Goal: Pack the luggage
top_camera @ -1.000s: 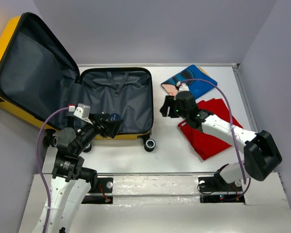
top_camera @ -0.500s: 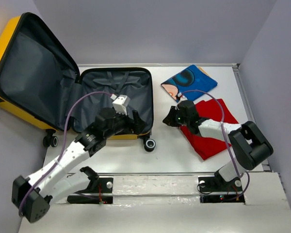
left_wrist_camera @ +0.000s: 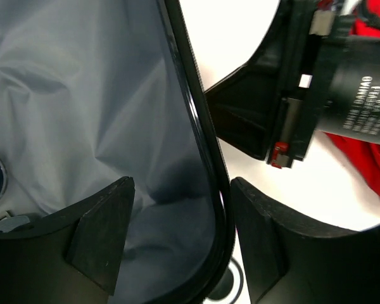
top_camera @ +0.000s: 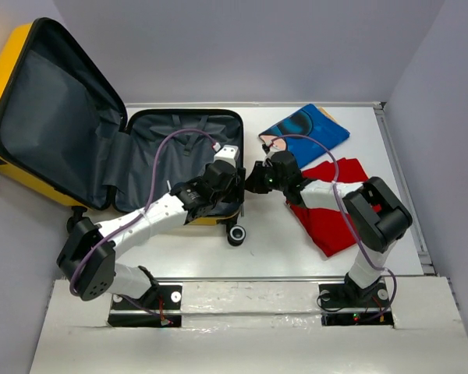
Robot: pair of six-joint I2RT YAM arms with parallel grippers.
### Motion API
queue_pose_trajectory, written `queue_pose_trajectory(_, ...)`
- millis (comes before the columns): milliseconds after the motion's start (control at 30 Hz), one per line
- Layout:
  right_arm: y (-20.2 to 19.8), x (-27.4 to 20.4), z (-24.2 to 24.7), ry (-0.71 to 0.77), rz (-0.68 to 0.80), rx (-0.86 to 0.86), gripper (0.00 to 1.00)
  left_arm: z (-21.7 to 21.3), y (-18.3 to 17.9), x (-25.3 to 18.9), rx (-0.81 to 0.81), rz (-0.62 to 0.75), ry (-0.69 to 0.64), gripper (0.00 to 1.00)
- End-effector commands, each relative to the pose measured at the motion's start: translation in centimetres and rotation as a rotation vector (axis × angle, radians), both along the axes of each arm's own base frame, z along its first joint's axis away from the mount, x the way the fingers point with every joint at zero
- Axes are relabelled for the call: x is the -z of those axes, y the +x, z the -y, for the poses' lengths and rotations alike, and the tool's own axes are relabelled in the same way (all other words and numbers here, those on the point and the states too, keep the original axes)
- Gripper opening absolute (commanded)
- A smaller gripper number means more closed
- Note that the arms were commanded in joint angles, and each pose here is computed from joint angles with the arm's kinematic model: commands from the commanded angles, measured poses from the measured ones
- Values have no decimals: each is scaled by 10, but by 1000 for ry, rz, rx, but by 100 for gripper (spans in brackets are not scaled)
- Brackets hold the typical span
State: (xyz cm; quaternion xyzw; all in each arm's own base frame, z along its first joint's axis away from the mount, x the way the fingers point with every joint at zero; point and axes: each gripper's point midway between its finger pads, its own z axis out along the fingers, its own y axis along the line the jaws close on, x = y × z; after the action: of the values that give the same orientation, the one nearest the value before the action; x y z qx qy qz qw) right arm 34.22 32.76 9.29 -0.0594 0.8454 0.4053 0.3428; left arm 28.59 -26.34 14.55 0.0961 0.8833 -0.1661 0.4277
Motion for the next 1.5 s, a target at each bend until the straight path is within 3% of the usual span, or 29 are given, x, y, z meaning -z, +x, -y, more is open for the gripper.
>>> queue_pose_trajectory(0, -2, -51, -51, 164, 92, -126, 13, -7, 20, -29, -81, 98, 12, 72)
queue_pose_trajectory(233, 5, -37, -54, 110, 75, -136, 15, -4, 23, -9, -71, 72, 58, 65)
queue_pose_trajectory(467, 16, -27, -49, 16, 75, -106, 20, 3, 29, 9, -65, 50, 84, 49)
queue_pose_trajectory(567, 17, -17, -41, -34, 66, -85, 24, 6, 32, 14, -66, 49, 84, 32)
queue_pose_trajectory(667, 13, -9, -36, -109, 75, -65, 37, 5, 36, 21, -75, 41, 94, 10)
queue_pose_trajectory(733, 9, -3, -35, -147, 76, -59, 42, 3, 38, 25, -84, 36, 105, 6)
queue_pose_trajectory(1067, -14, 36, -40, -328, 54, -30, 46, -32, 41, 27, -186, 50, 43, 6)
queue_pose_trajectory(1167, -12, 56, -26, -448, 40, 41, 46, -35, 37, 25, -185, 52, 4, 6)
queue_pose_trajectory(1267, -16, 72, -9, -532, 19, 97, 41, -35, 34, 24, -180, 53, -17, 6)
queue_pose_trajectory(1367, -18, 85, 16, -608, -3, 179, 28, -36, 32, 21, -182, 60, -45, 6)
queue_pose_trajectory(1400, -22, 89, 26, -637, -27, 205, 21, -37, 30, 22, -182, 59, -51, 11)
queue_pose_trajectory(1467, -28, 96, 42, -685, -45, 242, 20, -38, 27, 16, -181, 69, -80, 20)
